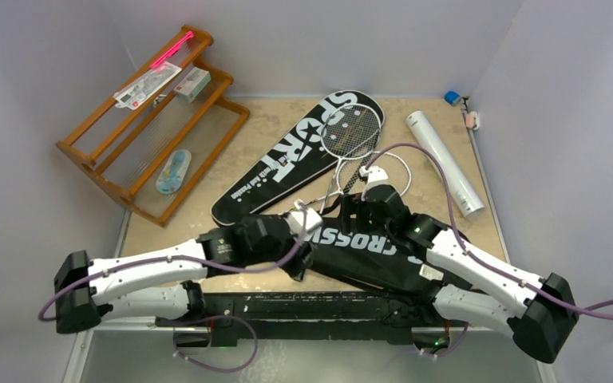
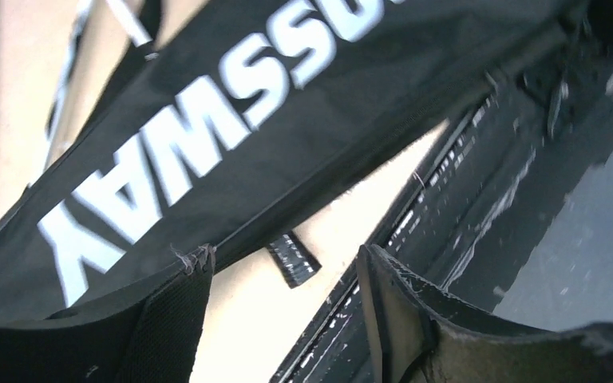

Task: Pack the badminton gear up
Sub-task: Pick up the racket bag from the center of the board.

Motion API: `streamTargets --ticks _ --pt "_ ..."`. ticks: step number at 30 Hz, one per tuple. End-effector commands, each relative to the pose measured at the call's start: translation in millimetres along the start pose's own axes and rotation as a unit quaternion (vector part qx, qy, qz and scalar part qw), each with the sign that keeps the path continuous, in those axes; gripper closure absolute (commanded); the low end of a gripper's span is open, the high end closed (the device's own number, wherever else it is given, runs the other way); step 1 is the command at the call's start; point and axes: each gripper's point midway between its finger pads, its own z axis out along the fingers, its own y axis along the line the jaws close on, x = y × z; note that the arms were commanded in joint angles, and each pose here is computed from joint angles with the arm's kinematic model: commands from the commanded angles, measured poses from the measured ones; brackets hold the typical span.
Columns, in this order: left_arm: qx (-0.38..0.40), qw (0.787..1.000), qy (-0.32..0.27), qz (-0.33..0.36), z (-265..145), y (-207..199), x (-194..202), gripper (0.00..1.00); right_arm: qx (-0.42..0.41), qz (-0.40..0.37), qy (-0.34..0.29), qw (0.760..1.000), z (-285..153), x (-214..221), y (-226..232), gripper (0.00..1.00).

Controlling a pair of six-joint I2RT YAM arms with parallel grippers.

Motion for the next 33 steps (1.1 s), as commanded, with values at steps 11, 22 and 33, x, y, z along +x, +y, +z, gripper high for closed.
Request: streamTargets --ticks 11,22,33 --pt "0.018 0.923 -0.034 0.384 53 -53 -6 0.24 0.092 0.143 -0.116 0.979 -72 -31 -50 0.18" --pt "0.025 0.886 -0.027 0.462 95 -65 0 0.23 0.069 0.158 -0.175 0.969 -110 -50 -53 0.2" --pt "0.017 0.866 0.037 0.499 139 -59 33 0.37 0.059 0.157 -0.189 0.968 -111 -55 -51 0.2"
